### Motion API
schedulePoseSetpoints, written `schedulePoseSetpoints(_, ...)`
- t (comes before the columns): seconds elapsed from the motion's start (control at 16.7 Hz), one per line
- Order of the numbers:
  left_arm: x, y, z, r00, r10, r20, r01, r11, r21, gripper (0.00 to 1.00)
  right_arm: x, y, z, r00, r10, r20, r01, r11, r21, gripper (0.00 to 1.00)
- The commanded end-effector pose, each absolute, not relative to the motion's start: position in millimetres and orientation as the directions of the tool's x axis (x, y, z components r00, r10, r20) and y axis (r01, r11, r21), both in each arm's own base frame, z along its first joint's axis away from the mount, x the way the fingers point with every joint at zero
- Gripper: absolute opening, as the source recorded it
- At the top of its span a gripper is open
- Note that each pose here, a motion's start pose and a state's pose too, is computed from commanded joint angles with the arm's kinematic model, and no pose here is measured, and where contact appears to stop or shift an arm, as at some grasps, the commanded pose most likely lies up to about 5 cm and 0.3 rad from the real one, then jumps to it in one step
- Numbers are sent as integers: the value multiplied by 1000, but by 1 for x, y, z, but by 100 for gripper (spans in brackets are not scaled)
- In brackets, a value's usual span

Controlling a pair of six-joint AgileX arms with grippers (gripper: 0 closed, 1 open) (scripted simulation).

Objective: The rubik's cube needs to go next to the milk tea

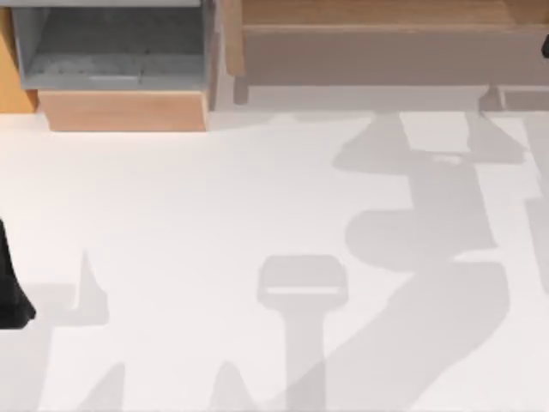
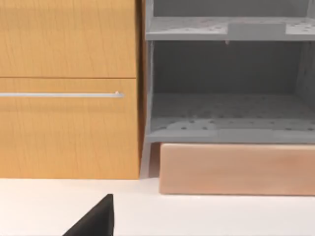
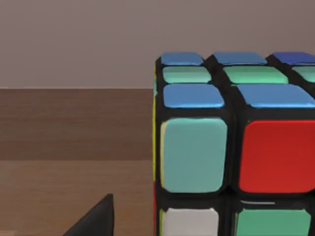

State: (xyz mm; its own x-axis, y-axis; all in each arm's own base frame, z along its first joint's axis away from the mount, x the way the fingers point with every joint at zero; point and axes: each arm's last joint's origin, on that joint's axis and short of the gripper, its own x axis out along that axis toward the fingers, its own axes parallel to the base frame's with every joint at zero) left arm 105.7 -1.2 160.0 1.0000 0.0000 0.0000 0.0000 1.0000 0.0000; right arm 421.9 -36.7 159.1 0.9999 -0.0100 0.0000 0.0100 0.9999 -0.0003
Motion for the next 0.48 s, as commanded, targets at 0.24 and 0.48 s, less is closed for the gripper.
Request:
schedulePoseSetpoints(0.24,106,-1,160,1000,0,0,0,1000,0,100,439,-37,159,1000,-10,0,10,1000,0,100)
schedulePoseSetpoints(0.48,106,-1,160,1000,0,0,0,1000,0,100,439,-37,159,1000,-10,0,10,1000,0,92)
